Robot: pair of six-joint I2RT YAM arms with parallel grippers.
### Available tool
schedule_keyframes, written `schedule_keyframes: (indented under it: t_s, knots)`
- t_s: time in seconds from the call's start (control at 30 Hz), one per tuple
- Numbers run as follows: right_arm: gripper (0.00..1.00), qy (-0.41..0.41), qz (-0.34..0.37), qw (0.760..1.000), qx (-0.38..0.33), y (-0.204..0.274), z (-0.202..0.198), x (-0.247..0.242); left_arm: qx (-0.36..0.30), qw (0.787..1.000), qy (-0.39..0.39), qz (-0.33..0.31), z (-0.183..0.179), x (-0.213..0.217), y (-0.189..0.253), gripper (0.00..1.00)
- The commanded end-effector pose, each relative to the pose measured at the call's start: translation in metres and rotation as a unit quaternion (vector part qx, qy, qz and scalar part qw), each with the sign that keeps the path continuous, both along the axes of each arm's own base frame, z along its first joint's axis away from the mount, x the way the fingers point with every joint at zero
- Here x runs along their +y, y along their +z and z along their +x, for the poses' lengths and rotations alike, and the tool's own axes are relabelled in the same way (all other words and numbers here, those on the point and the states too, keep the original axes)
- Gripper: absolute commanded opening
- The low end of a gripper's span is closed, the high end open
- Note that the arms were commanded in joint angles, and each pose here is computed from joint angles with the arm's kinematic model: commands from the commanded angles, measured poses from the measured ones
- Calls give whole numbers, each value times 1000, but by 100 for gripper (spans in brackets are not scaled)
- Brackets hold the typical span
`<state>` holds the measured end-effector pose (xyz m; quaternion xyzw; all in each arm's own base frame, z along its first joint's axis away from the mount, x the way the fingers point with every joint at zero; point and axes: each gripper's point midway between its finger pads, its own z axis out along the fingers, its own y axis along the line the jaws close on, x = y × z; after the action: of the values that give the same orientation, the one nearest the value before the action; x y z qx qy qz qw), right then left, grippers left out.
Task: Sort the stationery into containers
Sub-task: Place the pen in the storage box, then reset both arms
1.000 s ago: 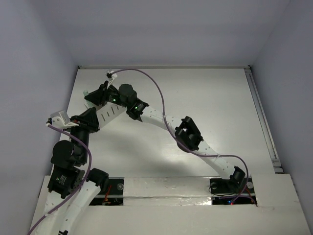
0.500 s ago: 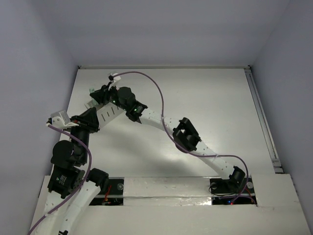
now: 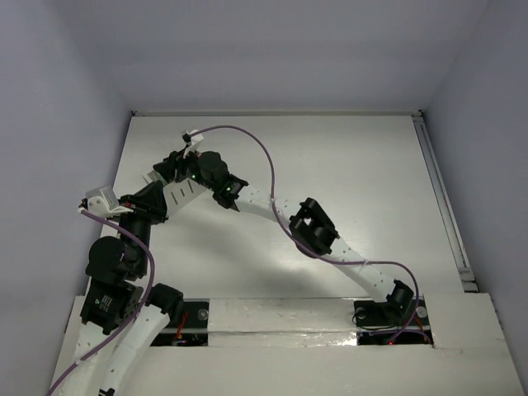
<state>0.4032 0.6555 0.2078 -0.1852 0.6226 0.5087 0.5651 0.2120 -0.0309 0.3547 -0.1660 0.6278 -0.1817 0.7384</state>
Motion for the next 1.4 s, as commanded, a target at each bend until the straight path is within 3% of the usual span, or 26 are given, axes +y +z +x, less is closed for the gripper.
schedule_keyframes:
  t_s: [0.0, 0.13, 0.27, 0.43, 0.5, 0.57, 0.63, 0.7, 0.73, 0.77, 0.83, 0.87, 0.9, 0.93, 0.97, 1.0, 1.07, 1.13, 1.37]
  knots:
    - [55, 9, 39, 998, -50, 57, -12, -2, -19, 1000, -6, -4, -1, -2, 11, 13]
    - [67, 23, 52, 996, -67, 77, -26, -4, -23, 1000, 2, -8, -2, 1, 14, 13]
    - [69, 38, 73, 992, -91, 114, -37, -10, -21, 1000, -6, -4, -1, -2, 12, 13]
    - [69, 52, 74, 991, -102, 128, -50, -22, -17, 1000, 3, -4, 1, 1, 11, 13]
    - [69, 53, 96, 987, -119, 159, -60, -35, -21, 1000, 8, -5, -1, 3, 13, 13]
    - [67, 49, 88, 988, -115, 150, -62, -42, -20, 1000, 18, -6, 1, 7, 13, 13]
    - [58, 30, 74, 990, -120, 155, -62, -53, -17, 1000, 20, -6, 2, 7, 12, 14]
    - [43, 12, 63, 991, -120, 153, -57, -67, -13, 1000, 16, -4, 3, 6, 10, 16]
    - [28, -6, 75, 989, -125, 172, -56, -85, -15, 1000, 16, -4, 2, 6, 10, 19]
    - [21, -12, 54, 992, -111, 145, -57, -92, -16, 1000, 22, -4, 2, 8, 11, 20]
    - [4, -60, 43, 992, -101, 136, -41, -123, -13, 1000, 22, -3, 4, 8, 10, 24]
    - [0, -74, 64, 989, -111, 164, -46, -147, -8, 1000, 26, -2, 6, 8, 7, 24]
    - [0, -82, 34, 992, -89, 128, -46, -163, -7, 1000, 20, 0, 7, 6, 6, 25]
    - [0, -94, 36, 991, -87, 127, -46, -180, -7, 1000, 17, 1, 6, 5, 6, 26]
    - [0, -120, 74, 985, -105, 165, -49, -216, -8, 1000, 16, 0, 6, 5, 6, 28]
    - [0, -130, 44, 987, -89, 132, -53, -235, -10, 1000, 19, 0, 7, 6, 7, 29]
    - [0, -176, 36, 980, -89, 133, -54, -275, -7, 1000, 18, 1, 10, 5, 6, 32]
    - [0, -243, 21, 965, -97, 137, -61, -330, -4, 1000, 11, 6, 11, 2, 5, 34]
    - [2, -383, -19, 921, -69, 131, -93, -452, -5, 1000, -2, 14, 17, -2, 4, 44]
